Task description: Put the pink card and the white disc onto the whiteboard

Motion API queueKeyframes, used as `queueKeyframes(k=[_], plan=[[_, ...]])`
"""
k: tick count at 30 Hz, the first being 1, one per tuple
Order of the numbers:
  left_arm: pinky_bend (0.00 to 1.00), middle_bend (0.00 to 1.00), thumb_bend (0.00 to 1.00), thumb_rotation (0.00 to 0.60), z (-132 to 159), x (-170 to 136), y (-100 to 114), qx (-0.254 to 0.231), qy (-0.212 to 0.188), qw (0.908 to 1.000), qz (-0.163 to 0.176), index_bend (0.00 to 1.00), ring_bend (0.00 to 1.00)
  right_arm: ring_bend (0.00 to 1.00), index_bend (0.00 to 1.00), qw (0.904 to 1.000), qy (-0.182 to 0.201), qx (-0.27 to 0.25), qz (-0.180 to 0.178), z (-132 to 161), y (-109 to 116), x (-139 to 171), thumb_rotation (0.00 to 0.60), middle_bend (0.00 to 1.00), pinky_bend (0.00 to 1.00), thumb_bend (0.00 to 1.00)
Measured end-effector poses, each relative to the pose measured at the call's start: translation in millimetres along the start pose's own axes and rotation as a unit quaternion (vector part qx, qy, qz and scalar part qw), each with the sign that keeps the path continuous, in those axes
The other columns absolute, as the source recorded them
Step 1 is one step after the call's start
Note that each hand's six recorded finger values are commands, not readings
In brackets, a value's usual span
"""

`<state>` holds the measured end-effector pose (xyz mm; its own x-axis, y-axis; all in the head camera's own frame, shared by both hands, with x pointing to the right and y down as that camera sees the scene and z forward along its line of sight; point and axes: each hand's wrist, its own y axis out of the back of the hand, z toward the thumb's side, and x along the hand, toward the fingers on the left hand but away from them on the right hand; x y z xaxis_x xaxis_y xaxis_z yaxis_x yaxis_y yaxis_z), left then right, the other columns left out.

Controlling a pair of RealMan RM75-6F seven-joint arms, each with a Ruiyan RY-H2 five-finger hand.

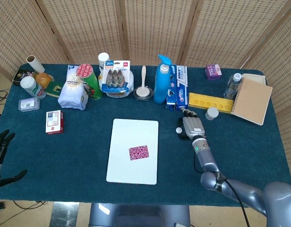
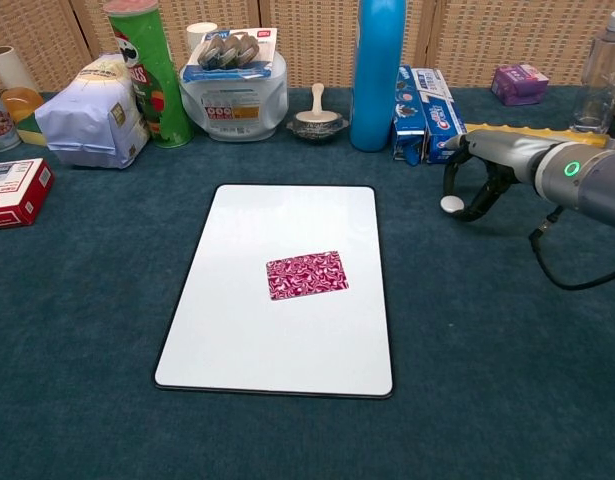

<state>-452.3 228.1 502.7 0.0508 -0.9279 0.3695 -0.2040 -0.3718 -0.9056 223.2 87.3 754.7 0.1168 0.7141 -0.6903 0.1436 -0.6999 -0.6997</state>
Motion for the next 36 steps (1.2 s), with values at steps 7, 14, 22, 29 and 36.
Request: queueKeyframes(k=[7,14,22,29,36], plan=[[0.0,0.0,0.05,0.6,0.3,0.1,-0.4,0.001,0.001,1.0,0.0,0.0,0.0,0.0,0.47,1.0,0.002,0.0,-0.002,0.3,0.4,-0.4,0.6,0.0,0.0,0.38],[0.0,0.0,0.05,0.6,-0.5,0.7,0.6,-0.002,0.0,1.0,-0.001,0.0,0.0,0.0,0.48,0.9996,0.021,-0.002,-0.017,9.3,9.0,8.5,0.6,0.0,0.0,0.39],[0.0,0.0,0.05,0.6,-0.3,-0.6,1.6,-0.005,-0.004,1.0,-0.001,0.0,0.0,0.0,0.48,0.9959,0.084,-0.026,-0.023,49.0,19.2,39.5,0.6,0.0,0.0,0.4],[0.0,0.0,0.05,0.6,-1.3,-1.9,2.4,-0.009,-0.006,0.9999,-0.004,0.0,0.0,0.0,0.48,0.9888,0.148,-0.01,-0.009,96.7,11.7,76.1,0.6,0.0,0.0,0.4],[0.0,0.0,0.05,0.6,-2.1,-1.4,2.7,-0.011,-0.008,0.9999,-0.007,0.0,0.0,0.0,0.48,0.9839,0.177,0.014,0.022,130.7,-19.8,92.9,0.6,0.0,0.0,0.4]])
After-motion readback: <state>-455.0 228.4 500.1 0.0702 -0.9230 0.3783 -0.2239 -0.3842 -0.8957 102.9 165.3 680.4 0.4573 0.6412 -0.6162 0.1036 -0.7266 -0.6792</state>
